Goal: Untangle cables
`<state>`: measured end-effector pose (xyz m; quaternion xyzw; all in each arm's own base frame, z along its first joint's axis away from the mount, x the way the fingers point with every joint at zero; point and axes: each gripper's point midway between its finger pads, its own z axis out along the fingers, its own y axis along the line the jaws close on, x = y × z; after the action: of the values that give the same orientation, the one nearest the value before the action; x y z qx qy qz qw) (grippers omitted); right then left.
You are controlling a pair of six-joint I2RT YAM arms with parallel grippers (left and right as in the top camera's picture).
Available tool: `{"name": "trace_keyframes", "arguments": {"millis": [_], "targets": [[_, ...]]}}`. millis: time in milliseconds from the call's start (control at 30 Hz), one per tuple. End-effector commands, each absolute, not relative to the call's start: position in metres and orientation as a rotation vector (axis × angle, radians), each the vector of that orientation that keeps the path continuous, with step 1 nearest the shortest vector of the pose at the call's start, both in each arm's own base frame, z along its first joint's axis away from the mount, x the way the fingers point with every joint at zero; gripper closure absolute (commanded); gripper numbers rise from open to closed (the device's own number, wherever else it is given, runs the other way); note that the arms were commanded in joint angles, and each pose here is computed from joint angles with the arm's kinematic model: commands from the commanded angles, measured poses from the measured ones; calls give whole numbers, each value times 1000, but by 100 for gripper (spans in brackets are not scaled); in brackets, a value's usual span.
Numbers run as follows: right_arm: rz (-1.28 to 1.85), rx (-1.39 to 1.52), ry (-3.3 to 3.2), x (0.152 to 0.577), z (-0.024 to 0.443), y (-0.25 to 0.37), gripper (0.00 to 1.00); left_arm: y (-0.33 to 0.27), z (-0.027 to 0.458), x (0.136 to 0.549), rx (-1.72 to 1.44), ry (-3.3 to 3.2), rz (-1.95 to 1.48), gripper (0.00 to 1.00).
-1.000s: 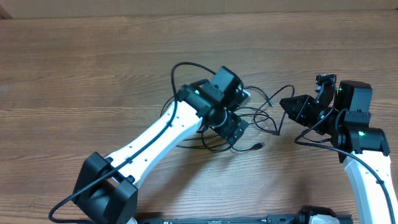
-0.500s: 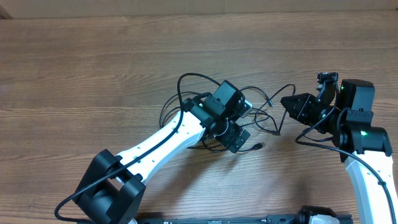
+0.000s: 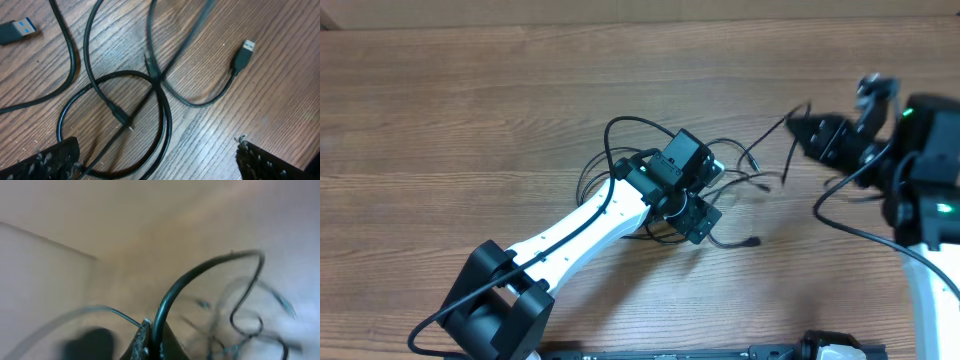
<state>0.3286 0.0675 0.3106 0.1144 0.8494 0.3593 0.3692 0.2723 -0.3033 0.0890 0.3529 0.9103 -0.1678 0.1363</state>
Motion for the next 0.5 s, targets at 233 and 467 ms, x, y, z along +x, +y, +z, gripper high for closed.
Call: {"name": "trace_keyframes", "arguments": {"millis": [233, 467], "targets": [[885, 188, 1962, 315, 418, 67, 96, -304, 94, 268, 992, 2642, -520, 0], [788, 233, 1920, 317, 434, 53, 96, -305, 94, 266, 993, 2648, -534, 0]]}}
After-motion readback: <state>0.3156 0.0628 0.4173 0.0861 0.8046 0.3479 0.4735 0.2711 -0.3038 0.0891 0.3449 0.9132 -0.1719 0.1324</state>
